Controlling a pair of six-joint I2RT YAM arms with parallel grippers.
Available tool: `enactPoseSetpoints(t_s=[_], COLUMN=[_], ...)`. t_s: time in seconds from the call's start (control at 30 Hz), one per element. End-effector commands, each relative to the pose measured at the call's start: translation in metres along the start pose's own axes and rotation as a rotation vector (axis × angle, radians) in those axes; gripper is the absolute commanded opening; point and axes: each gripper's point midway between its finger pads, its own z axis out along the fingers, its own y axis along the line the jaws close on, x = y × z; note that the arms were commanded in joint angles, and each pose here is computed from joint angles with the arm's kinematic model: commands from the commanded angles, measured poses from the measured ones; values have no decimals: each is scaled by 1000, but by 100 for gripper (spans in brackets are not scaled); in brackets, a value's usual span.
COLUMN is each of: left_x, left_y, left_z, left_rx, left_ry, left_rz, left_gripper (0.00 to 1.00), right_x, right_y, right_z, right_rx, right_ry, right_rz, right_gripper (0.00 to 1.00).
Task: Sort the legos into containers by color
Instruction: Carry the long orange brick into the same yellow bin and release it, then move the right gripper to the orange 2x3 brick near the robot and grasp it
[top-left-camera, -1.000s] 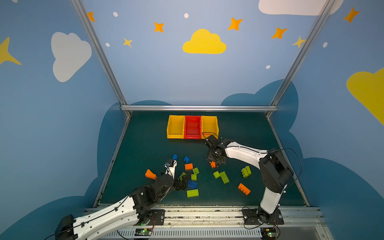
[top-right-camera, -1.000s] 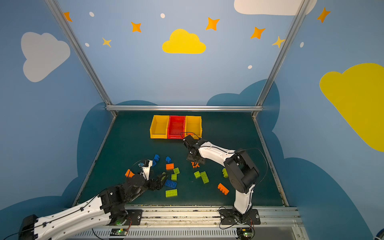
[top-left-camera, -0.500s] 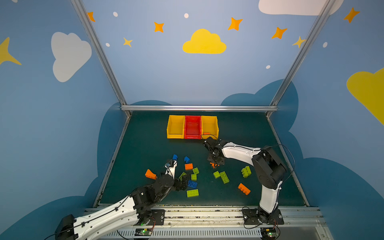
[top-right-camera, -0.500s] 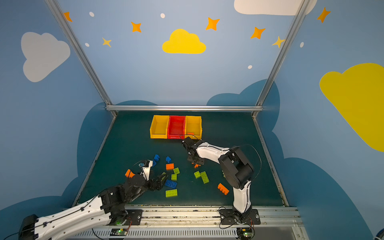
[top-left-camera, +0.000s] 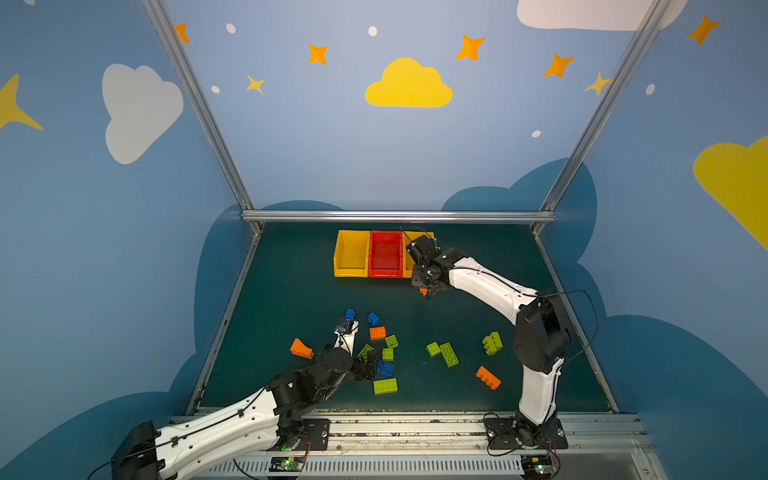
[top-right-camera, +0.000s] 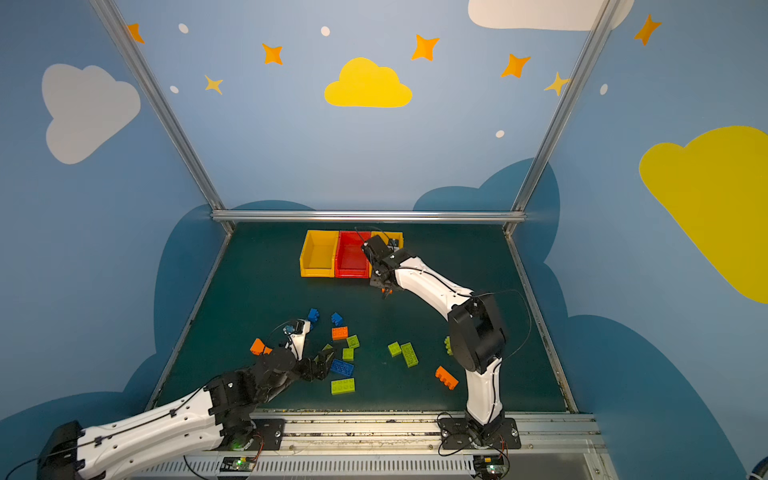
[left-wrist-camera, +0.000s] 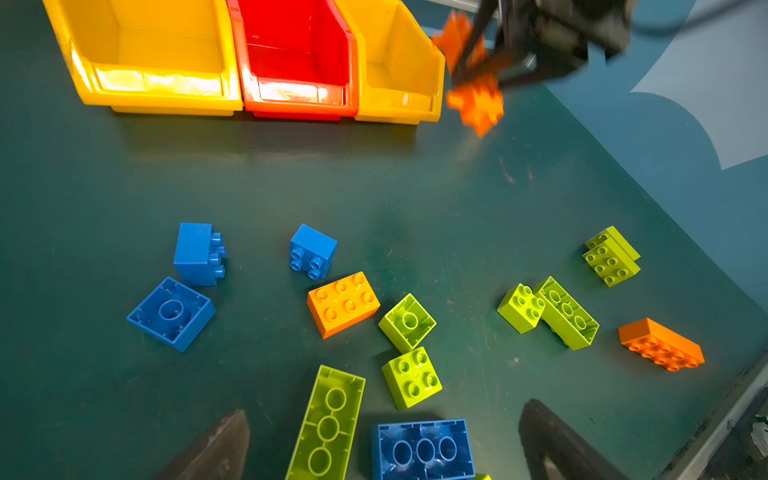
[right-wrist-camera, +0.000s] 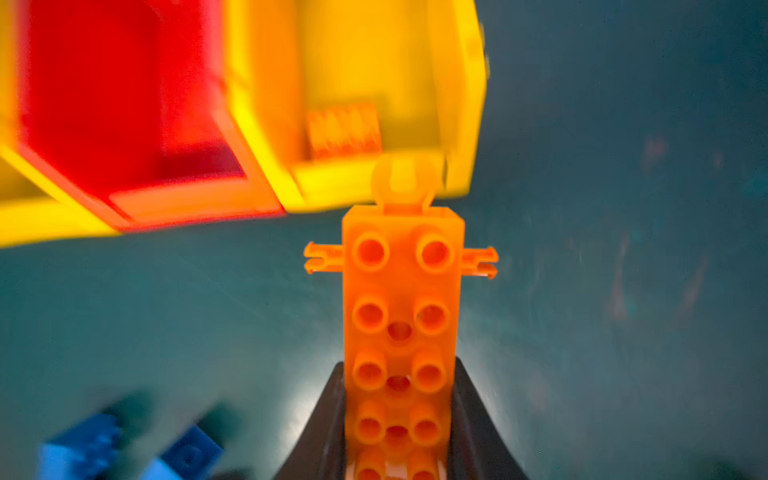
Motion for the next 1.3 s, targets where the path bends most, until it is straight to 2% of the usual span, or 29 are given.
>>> enactPoseSetpoints(t_s=[0.0, 0.23, 0.37, 0.43, 0.47, 0.57, 0.7, 0.8, 0.93, 1.07, 1.27], left_x=[-14, -13, -9, -9, -8, -7, -7, -10, -14, -14, -8], left_y=[-6, 5, 9, 9, 9, 7, 1, -9, -20, -27, -34], left_z=[1, 11, 18, 22, 23, 27, 28, 26, 18, 10, 7], left_rx=[0, -93, -125, -133, -134, -141, -127, -74, -2, 61, 123], left_ry=[-37, -32, -25, -20, -17, 6, 28, 31, 22, 12, 23], left_rz=[30, 65, 55, 52, 53, 60, 57, 37, -10, -45, -81], left_gripper=[100, 100, 100, 100, 100, 100, 100, 100, 100, 100, 100], right_x=[-19, -69, -83, -86, -86, -88, -96, -93, -67, -14, 94], right_y=[-6, 7, 14, 18, 22, 30, 29, 20, -5, -49, -130], right_z=[18, 62, 85, 93, 94, 84, 52, 22, -14, -40, -61], right_rx=[23, -47, -92, -124, -155, -218, -248, -248, -197, -120, 52], right_ry=[37, 57, 61, 69, 73, 71, 25, 7, 9, 29, 141], right_rz=[-72, -52, -43, -41, -51, -65, -63, -64, -67, -23, 94], right_gripper=[23, 25, 27, 34, 42, 64, 71, 72, 78, 86, 89])
